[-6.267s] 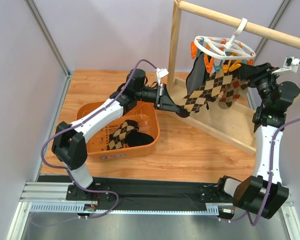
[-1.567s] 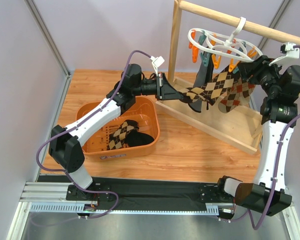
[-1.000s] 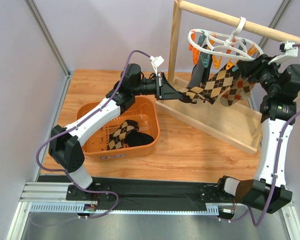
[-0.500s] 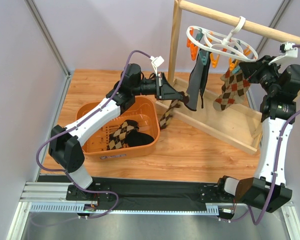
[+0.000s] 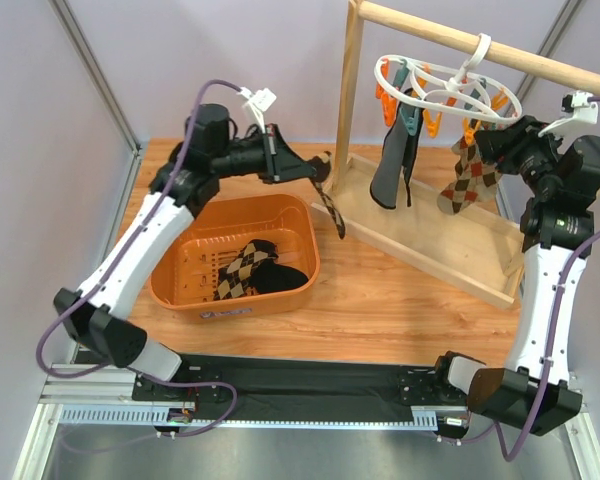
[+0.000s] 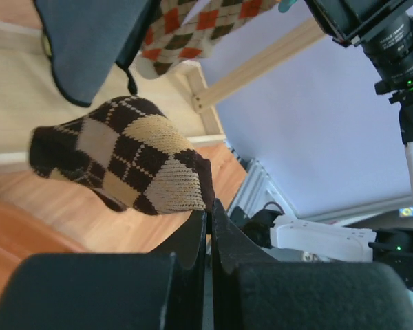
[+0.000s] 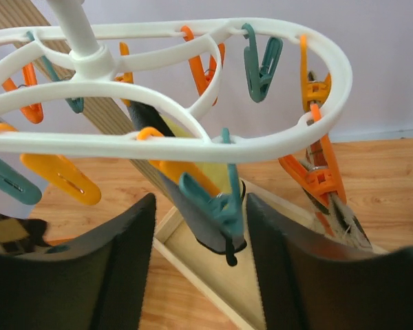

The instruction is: Remove the socks clipped to the hanger

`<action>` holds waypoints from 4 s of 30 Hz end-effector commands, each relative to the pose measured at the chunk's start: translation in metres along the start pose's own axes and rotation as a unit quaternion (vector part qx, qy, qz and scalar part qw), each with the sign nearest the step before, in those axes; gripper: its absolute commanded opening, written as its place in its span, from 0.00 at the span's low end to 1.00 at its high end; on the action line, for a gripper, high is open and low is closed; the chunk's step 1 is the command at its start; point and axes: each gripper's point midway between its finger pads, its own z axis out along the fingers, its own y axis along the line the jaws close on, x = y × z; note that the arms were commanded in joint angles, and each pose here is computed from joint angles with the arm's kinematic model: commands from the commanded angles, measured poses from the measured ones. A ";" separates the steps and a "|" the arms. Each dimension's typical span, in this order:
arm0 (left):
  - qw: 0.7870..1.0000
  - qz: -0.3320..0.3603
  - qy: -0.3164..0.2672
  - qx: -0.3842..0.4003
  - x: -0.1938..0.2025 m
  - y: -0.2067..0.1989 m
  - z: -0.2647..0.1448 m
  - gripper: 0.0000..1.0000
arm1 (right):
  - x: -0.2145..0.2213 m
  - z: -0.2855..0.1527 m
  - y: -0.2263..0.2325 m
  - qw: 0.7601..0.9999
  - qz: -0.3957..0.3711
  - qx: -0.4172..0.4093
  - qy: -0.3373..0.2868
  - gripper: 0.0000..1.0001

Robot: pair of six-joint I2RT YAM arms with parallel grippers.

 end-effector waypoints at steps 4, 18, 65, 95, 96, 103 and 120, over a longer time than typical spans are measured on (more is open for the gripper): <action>0.981 0.090 -0.007 -0.171 0.010 0.004 -0.089 0.00 | 0.021 -0.026 0.006 0.999 0.041 0.023 0.014 0.75; 0.937 0.052 0.077 -0.337 0.120 0.108 -0.132 0.50 | 0.079 -0.058 -0.011 0.991 0.074 0.096 0.054 0.88; 0.996 0.086 0.024 -0.023 0.108 0.012 -0.074 0.80 | 0.088 -0.042 -0.011 0.997 0.006 0.056 0.056 0.00; 0.973 0.202 0.042 0.107 0.099 -0.041 0.116 0.93 | 0.100 -0.089 0.132 0.972 0.075 -0.183 0.129 0.05; 0.971 0.203 0.045 0.116 0.101 -0.044 0.122 0.93 | 0.100 -0.089 0.132 0.972 0.076 -0.183 0.128 0.06; 0.965 0.193 0.051 0.172 0.113 -0.046 0.160 0.96 | 0.097 -0.087 0.137 0.969 0.096 -0.195 0.121 0.06; 0.971 0.170 0.053 0.162 0.110 -0.048 0.162 0.00 | 0.084 -0.099 0.071 0.988 0.104 0.048 0.104 0.59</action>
